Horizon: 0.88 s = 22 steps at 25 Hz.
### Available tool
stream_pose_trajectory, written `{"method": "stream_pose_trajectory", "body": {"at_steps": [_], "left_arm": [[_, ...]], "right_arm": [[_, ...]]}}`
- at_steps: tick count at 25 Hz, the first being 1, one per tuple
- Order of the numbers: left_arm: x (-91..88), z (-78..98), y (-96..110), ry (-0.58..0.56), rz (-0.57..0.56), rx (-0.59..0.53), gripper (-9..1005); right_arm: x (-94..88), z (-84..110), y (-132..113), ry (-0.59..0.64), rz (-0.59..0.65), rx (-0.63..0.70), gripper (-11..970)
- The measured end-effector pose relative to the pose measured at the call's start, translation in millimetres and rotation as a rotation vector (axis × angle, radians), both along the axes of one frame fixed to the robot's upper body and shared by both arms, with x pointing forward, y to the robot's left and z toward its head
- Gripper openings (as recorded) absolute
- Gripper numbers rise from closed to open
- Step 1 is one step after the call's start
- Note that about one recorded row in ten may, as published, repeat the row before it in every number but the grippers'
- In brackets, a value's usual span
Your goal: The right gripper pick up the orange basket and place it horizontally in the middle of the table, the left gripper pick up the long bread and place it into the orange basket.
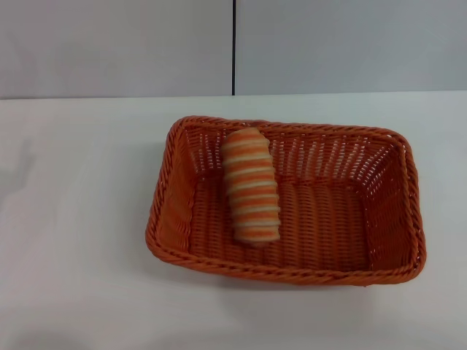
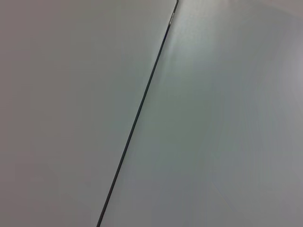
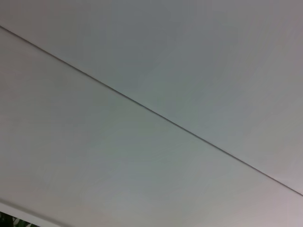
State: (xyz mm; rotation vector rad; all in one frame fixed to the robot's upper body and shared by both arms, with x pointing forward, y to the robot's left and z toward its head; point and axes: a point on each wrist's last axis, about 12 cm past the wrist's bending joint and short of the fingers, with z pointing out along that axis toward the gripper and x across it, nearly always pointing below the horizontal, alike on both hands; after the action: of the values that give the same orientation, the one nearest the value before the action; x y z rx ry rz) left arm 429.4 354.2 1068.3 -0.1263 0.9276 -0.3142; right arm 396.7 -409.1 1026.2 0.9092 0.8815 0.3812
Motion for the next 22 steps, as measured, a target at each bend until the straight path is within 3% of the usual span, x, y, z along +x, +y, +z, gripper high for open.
{"method": "stream_pose_trajectory", "body": {"at_steps": [8, 22], "left_arm": [[2.2, 0.1, -3.4, -0.003, -0.014, -0.014, 825], [1.0, 0.8, -3.1, -0.012, -0.013, -0.013, 824]], "right_arm": [[3.2, -3.2, -1.7, -0.031, -0.112, 0.084, 436], [-4.5, -7.3, -1.2, 0.0, -0.09, 0.082, 436]]}}
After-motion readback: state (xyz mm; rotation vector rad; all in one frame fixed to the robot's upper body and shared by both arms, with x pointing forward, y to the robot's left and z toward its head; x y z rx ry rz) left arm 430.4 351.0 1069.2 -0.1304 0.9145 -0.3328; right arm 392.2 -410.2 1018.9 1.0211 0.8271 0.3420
